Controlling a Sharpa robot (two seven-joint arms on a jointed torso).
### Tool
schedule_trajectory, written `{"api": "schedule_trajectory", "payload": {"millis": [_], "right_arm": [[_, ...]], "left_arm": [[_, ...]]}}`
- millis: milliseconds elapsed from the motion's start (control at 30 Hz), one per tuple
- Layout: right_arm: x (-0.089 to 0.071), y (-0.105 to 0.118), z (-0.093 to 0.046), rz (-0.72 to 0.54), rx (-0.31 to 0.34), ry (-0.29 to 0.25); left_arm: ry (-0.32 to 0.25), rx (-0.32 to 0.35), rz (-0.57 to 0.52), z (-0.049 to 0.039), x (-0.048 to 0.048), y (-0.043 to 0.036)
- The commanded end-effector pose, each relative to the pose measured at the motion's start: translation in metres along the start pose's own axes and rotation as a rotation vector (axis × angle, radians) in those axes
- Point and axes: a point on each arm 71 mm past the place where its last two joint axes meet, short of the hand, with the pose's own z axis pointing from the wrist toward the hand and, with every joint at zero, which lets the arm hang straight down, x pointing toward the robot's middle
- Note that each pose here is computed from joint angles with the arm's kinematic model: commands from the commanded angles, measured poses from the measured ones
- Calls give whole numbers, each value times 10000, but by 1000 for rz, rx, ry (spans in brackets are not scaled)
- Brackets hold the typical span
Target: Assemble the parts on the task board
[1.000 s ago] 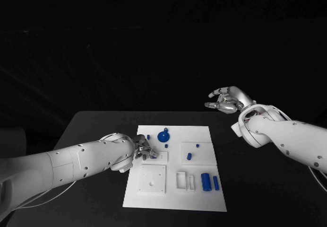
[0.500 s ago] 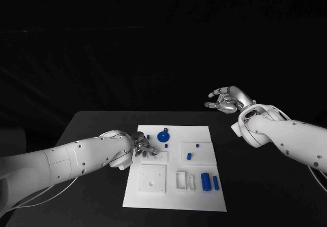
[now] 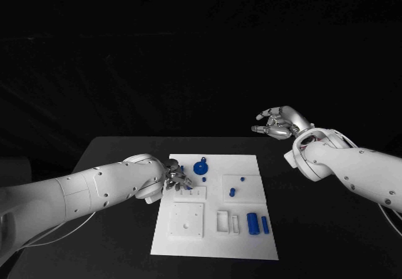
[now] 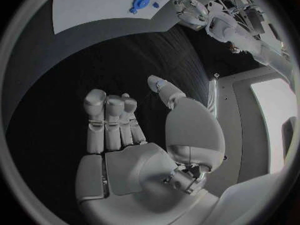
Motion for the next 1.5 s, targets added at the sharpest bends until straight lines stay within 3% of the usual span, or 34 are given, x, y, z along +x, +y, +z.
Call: {"api": "schedule_trajectory", "payload": {"millis": [33, 267, 633, 1500], "right_arm": [[18, 12, 4, -1, -7, 14], [26, 14, 6, 0, -7, 16], [39, 14, 6, 1, -6, 18], [48, 21, 9, 1, -7, 19]], "left_arm": [[65, -27, 82, 7, 12, -36], [59, -57, 139, 4, -55, -83], [89, -60, 181, 0, 0, -174], [96, -67, 220, 23, 31, -224]]}}
